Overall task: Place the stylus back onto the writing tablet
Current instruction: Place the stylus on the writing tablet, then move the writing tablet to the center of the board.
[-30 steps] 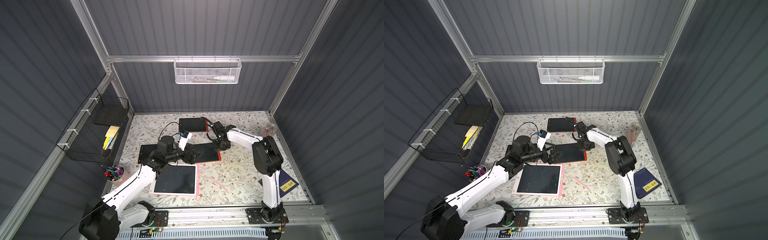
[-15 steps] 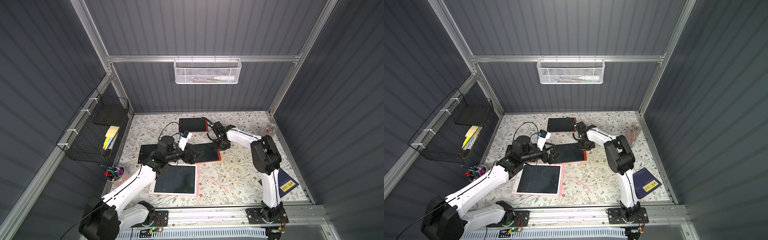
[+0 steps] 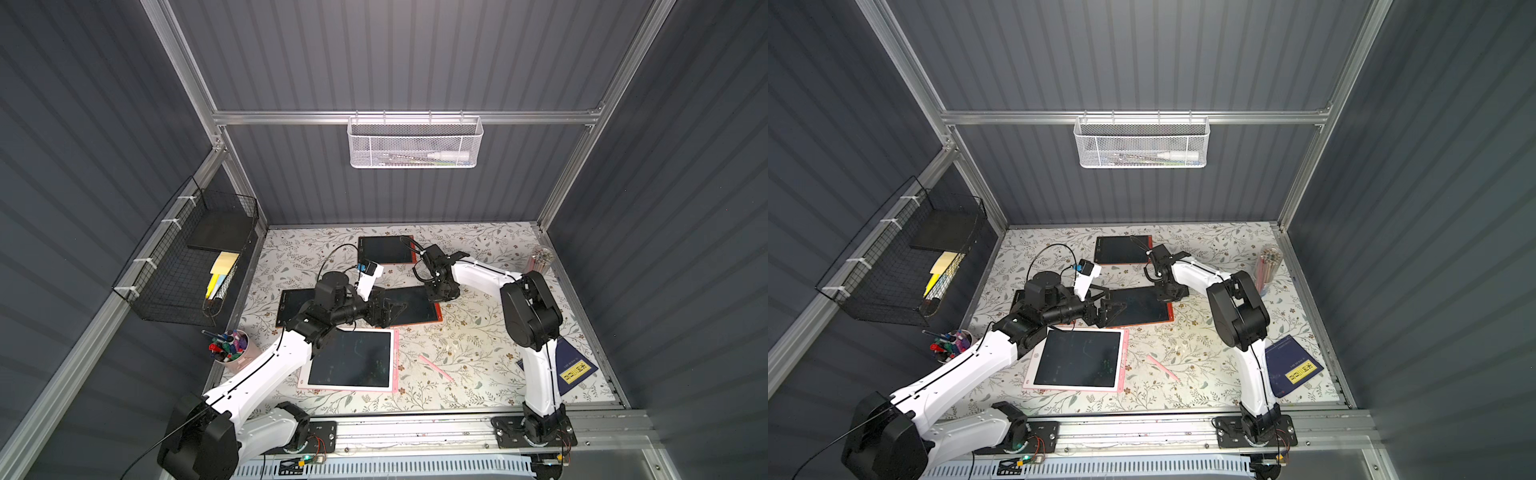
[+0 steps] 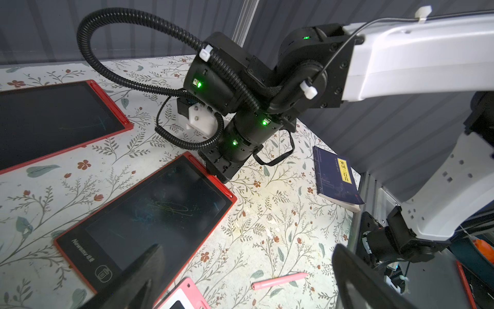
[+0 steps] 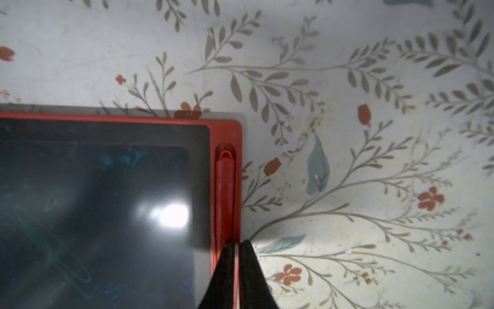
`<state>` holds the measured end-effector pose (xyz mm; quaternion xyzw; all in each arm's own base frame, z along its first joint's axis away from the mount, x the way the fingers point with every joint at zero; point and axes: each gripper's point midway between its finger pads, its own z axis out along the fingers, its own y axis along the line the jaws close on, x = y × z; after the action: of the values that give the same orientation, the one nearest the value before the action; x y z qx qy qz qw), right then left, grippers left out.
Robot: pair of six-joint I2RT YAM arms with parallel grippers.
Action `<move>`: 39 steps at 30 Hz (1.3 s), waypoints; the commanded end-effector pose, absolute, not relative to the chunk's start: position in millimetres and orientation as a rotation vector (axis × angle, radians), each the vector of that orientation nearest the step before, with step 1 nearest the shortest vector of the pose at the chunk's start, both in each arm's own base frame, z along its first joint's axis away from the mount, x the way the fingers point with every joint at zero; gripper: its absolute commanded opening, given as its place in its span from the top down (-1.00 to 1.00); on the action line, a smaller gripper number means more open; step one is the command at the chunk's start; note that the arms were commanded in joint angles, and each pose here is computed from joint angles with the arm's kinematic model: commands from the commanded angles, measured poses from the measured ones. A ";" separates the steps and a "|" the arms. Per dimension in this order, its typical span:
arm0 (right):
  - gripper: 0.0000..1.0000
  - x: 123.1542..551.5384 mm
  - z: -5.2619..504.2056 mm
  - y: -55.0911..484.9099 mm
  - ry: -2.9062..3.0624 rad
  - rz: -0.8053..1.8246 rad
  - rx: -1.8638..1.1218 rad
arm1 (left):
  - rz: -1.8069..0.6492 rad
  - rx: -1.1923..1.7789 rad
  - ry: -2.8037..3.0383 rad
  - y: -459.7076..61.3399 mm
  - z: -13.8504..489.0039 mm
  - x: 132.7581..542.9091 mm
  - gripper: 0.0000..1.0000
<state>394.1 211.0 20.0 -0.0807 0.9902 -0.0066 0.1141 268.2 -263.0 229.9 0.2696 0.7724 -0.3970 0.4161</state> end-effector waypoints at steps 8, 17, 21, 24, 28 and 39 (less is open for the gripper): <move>0.69 367.1 66.0 199.0 2.856 0.097 -0.219 | -0.827 0.482 2.063 -246.9 208.4 301.9 -0.99; 0.39 310.3 102.4 185.7 2.764 0.318 -0.210 | -0.611 0.327 2.170 -224.0 189.7 326.1 -0.99; 0.07 285.8 112.8 183.6 2.733 0.422 -0.211 | -0.544 0.297 2.207 -222.5 182.2 330.4 -0.99; -0.21 270.1 122.3 183.9 2.706 0.505 -0.219 | -0.498 0.281 2.243 -224.0 171.7 331.7 -0.99; -0.75 254.0 134.7 182.1 2.659 0.580 -0.219 | -0.424 0.273 2.299 -228.9 153.8 329.8 -0.99; -0.98 239.0 134.8 168.9 2.605 0.585 -0.168 | -0.315 0.366 2.437 -252.7 95.8 319.3 -0.99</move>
<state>239.4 171.6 136.9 -0.0695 0.9471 0.2141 0.2289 316.6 -248.2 96.2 0.1373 0.9267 -0.1266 0.3262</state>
